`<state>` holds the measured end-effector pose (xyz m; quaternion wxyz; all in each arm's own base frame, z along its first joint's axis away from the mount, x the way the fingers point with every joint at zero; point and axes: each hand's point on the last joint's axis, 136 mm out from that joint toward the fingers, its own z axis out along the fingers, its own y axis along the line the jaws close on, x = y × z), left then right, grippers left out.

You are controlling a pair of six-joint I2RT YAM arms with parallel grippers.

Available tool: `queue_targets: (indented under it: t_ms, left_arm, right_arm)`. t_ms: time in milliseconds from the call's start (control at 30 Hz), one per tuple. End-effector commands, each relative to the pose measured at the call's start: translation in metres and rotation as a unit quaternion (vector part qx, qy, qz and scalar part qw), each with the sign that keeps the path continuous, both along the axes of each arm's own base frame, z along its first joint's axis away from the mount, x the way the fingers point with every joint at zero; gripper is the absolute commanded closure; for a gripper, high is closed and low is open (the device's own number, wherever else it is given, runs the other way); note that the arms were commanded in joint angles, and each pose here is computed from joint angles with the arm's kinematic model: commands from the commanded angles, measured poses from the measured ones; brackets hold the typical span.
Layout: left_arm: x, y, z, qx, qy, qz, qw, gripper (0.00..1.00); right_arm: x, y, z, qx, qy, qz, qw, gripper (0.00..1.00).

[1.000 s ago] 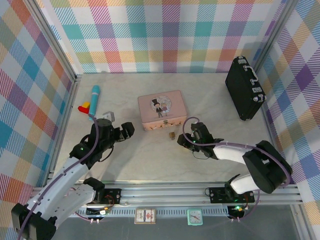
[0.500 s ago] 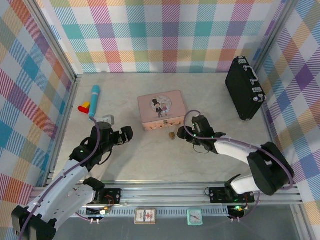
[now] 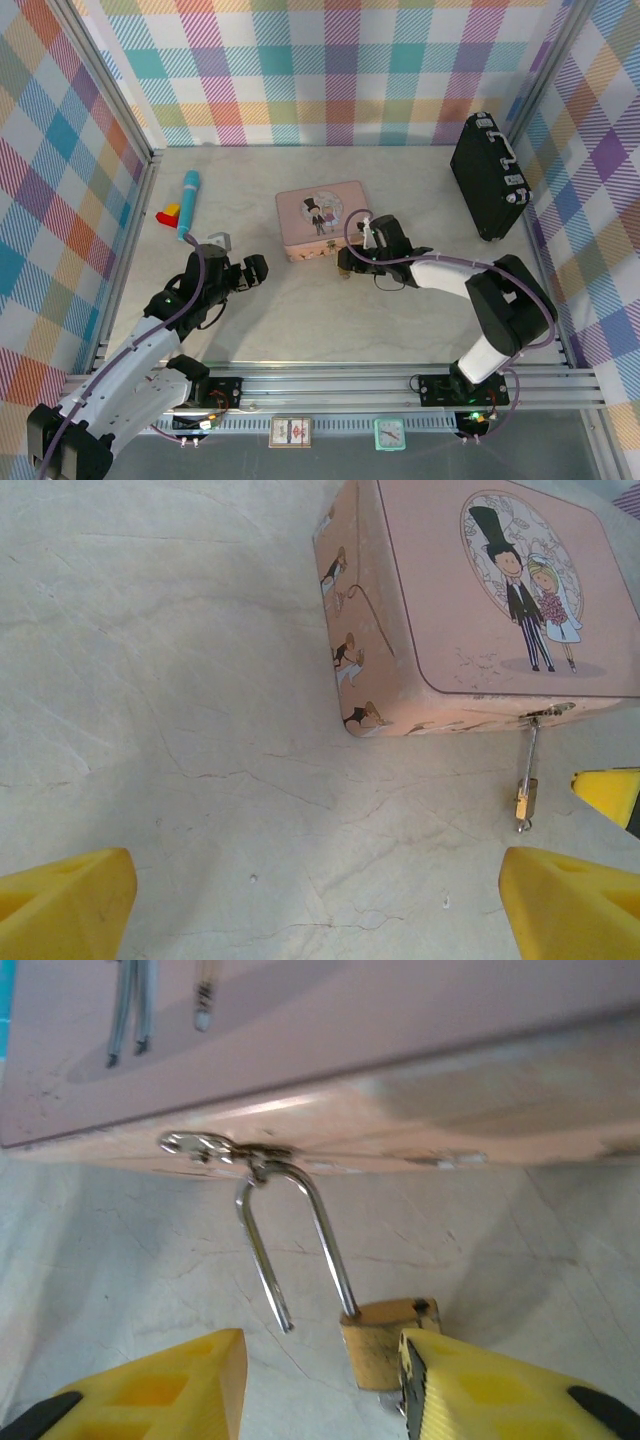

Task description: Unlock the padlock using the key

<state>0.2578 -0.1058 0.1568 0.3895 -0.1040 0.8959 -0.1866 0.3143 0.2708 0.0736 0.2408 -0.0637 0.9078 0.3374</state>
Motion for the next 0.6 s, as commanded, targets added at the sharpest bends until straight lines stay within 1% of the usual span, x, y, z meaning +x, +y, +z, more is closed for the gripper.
queue_targets:
  t_ms: [0,133,567]
  left_arm:
    - [0.005,-0.001,0.011,-0.017,-0.01,0.008,1.0,0.07]
    - [0.005,0.0,0.015,-0.026,-0.012,0.015,0.999,0.07]
    - [-0.001,0.003,0.015,-0.03,-0.01,0.021,0.999,0.07]
  right_arm:
    - [0.004,0.01,0.004,-0.003,-0.021,0.044,0.999,0.58]
    - [0.009,0.013,-0.003,-0.011,-0.02,0.047,0.999,0.63]
    - [0.025,0.02,-0.012,-0.017,-0.025,0.042,0.999,0.71]
